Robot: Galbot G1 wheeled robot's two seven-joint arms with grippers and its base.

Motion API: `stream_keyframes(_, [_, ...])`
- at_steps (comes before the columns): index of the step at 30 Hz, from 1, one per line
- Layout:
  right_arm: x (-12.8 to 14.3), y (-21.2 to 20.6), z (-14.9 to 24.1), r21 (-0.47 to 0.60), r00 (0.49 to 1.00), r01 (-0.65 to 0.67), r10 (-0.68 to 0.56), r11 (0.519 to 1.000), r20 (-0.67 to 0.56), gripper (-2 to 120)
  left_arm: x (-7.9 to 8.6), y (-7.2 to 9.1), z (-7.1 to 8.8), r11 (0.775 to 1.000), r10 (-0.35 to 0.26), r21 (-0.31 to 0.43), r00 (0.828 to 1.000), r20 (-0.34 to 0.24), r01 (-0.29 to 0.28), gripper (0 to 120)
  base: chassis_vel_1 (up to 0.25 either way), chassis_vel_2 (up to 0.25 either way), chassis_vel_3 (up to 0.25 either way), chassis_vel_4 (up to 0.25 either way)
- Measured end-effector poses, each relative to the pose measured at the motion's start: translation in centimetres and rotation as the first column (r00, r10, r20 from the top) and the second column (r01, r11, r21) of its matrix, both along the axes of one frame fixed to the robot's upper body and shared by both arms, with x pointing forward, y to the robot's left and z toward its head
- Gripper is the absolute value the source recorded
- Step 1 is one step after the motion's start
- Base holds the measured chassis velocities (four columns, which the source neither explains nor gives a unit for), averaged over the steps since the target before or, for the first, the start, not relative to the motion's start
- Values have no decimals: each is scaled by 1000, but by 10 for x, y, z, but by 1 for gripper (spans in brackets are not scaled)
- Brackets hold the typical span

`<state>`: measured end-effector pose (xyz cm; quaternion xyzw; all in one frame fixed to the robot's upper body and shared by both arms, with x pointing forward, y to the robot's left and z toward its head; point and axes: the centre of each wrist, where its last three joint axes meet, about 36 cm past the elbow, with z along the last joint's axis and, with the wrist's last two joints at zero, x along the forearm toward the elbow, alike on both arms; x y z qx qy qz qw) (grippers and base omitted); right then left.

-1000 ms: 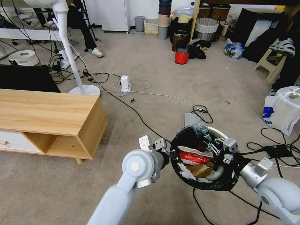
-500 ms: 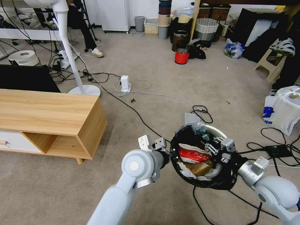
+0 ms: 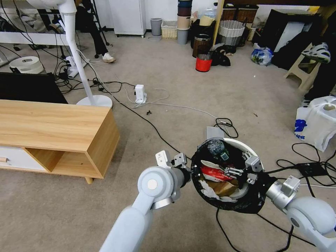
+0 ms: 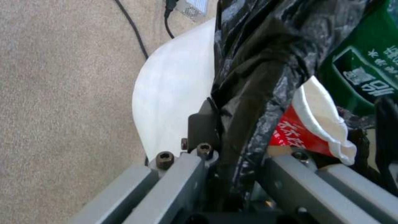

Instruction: Pick up the trash bin and place the garbage on the floor into it.

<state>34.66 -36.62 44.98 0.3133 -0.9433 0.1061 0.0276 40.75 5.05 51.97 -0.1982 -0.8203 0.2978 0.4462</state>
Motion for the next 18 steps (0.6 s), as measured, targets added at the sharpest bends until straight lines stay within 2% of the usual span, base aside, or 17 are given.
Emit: stream_keyframes(18, [-4, 7, 20, 6, 999, -40, 40, 999, 25, 93, 5, 0, -7, 999, 28, 29, 1000, 3, -28, 0, 0, 0, 0, 0])
